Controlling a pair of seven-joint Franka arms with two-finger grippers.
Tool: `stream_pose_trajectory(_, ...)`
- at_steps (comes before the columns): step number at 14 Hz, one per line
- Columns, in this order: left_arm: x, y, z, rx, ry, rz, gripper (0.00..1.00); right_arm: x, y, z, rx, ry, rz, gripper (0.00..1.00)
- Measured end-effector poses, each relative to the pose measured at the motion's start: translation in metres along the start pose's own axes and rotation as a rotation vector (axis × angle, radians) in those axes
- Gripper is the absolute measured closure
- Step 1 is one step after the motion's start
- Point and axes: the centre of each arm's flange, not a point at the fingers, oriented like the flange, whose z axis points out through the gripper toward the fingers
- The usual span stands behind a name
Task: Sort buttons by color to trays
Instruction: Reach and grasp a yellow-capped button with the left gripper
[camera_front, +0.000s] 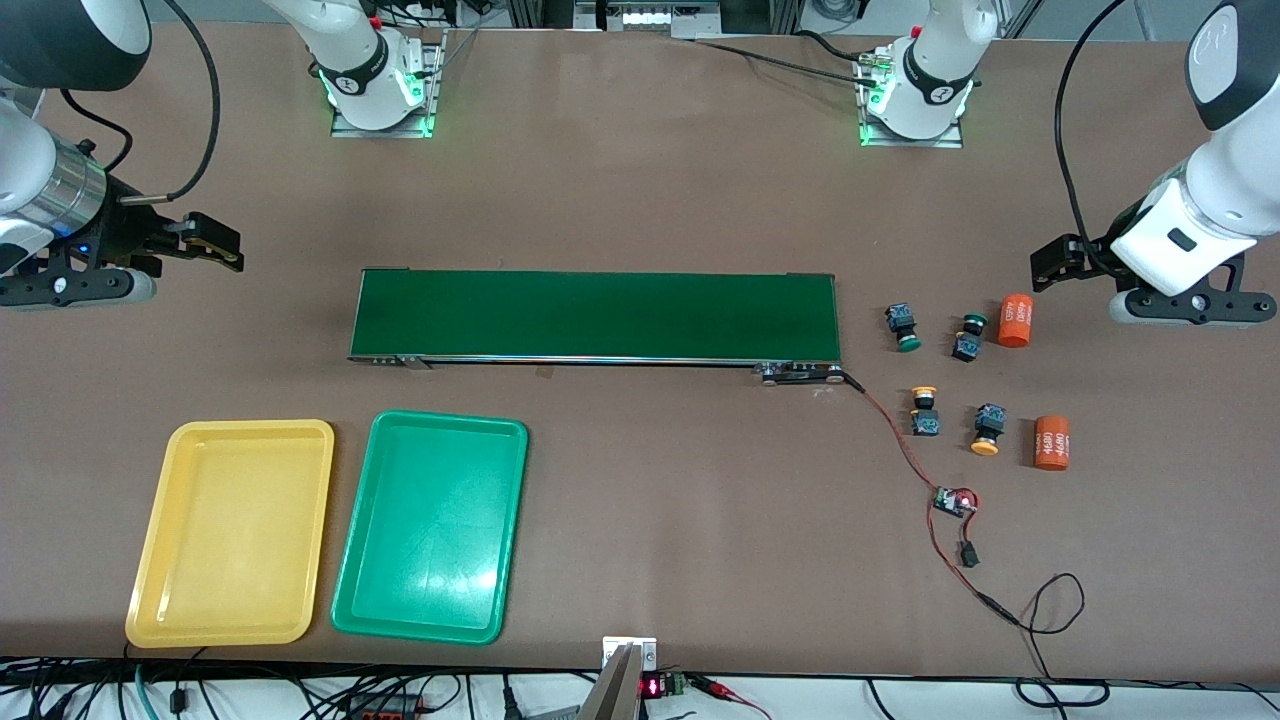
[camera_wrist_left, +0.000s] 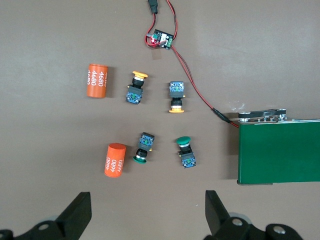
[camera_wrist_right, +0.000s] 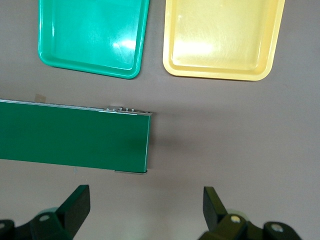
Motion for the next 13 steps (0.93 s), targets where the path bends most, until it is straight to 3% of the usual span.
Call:
stream_pose_trajectory(7,0.003,0.001,0.0,-0.001,0.002,0.005,0.0,-0.001,-0.007,0.001,-0.018,-0.013,0.009,0.0)
stream_pose_trajectory(13,0.048,0.005,0.03,-0.014,-0.027,0.03,0.0,0.0,-0.011,0.002,-0.056,-0.008,-0.005,0.0)
